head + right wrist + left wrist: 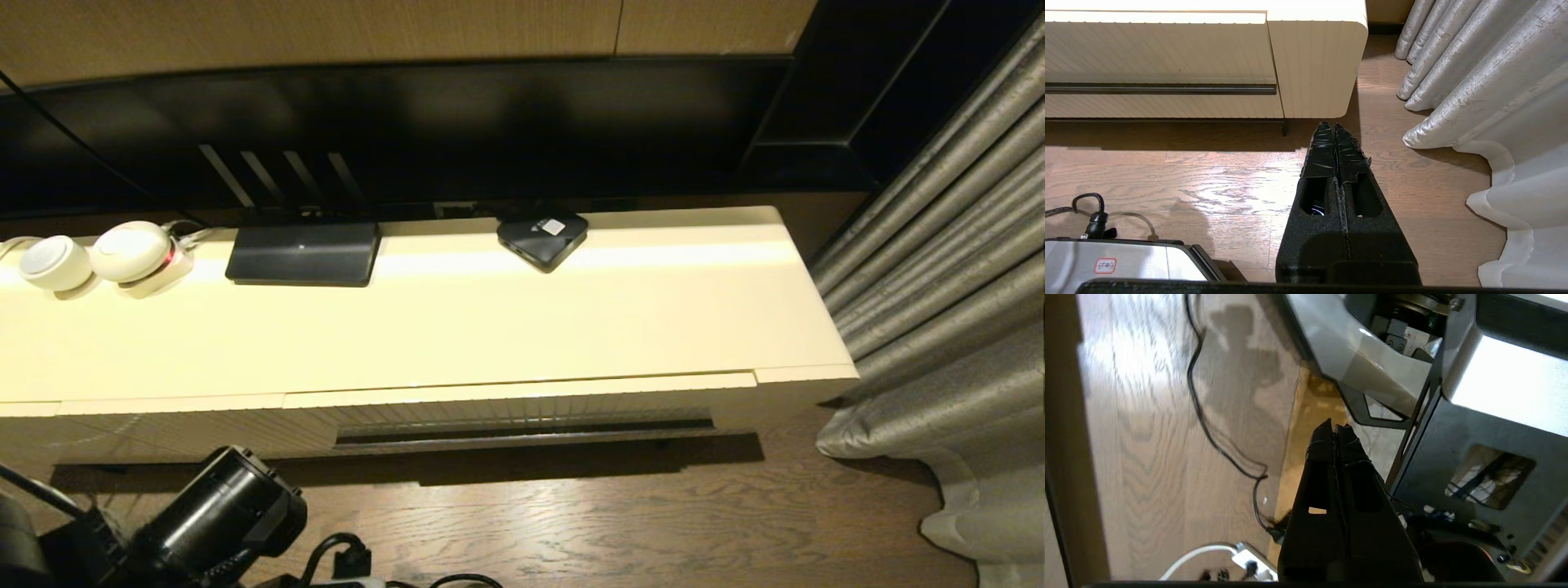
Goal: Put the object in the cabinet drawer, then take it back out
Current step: Open the drawer
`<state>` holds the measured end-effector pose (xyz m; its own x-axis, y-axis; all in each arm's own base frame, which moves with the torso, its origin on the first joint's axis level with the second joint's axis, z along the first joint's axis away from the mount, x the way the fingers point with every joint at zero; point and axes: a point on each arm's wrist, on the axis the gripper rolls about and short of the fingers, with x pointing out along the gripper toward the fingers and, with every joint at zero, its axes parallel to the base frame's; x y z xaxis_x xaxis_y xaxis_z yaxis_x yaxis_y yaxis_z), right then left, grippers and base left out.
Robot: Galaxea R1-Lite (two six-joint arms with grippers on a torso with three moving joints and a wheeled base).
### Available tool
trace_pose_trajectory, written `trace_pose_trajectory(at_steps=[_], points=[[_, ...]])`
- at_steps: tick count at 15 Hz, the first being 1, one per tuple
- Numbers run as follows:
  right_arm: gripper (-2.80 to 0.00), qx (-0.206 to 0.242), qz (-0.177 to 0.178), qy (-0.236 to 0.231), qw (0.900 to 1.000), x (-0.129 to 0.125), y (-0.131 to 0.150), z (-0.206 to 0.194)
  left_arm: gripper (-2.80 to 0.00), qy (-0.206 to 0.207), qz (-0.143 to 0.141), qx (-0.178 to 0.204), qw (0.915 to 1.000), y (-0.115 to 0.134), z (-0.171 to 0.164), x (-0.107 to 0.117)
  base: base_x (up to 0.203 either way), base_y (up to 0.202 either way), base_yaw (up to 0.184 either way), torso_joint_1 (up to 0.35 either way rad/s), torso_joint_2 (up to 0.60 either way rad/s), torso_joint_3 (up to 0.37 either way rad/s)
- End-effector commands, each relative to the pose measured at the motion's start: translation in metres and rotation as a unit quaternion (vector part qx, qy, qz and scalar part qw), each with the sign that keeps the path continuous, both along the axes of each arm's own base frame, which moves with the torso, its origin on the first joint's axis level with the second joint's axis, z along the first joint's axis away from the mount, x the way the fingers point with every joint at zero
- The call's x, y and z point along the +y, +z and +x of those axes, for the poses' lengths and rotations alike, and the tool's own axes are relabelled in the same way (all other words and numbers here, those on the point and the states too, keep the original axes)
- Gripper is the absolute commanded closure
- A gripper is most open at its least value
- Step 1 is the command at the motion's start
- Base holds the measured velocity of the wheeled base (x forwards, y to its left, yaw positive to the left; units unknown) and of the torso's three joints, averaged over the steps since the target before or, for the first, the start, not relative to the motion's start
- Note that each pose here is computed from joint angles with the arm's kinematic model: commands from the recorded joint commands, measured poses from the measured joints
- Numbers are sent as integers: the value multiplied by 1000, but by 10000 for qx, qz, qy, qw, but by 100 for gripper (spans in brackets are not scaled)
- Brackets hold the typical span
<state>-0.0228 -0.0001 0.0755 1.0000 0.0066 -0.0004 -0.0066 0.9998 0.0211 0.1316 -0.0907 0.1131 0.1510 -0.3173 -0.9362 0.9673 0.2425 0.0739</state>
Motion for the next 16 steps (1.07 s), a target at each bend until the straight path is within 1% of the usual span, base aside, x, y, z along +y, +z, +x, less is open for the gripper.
trace_pose_trajectory(at_steps=[1,3,4,5,6,8,10,12,14,15,16], points=[[0,6,2,5,10000,0,0,0,0,-194,27,11,9998,-17,0,-7,0,0,0,0,0,0],[0,14,2,4,10000,0,0,0,0,-157,-16,-387,9991,-33,9,-14,0,0,0,0,0,0],[0,6,2,5,10000,0,0,0,0,-116,-55,-664,9977,-41,14,-17,0,0,0,0,0,0],[0,6,2,5,10000,0,0,0,0,-87,-54,-794,9968,-48,15,-18,0,0,0,0,0,0],[0,13,2,-2,10000,0,0,0,0,-63,-18,-820,9966,-52,14,-17,0,0,0,0,0,0],[0,7,2,3,10000,0,0,0,0,-53,55,-743,9972,-57,11,-15,0,0,0,0,0,0],[0,13,2,5,10000,0,0,0,0,-28,111,-786,9968,-59,10,-13,0,0,0,0,0,0],[0,6,2,-1,10000,0,0,0,0,79,382,-1047,9937,-58,12,-13,0,0,0,0,0,0],[0,13,2,5,10000,0,0,0,0,64,338,-1295,9910,-49,12,-12,0,0,0,0,0,0],[0,13,2,5,10000,0,0,0,0,35,373,-1390,9896,-46,11,-12,0,0,0,0,0,0],[0,6,2,5,10000,0,0,0,0,32,514,-1512,9872,-46,11,-10,0,0,0,0,0,0]])
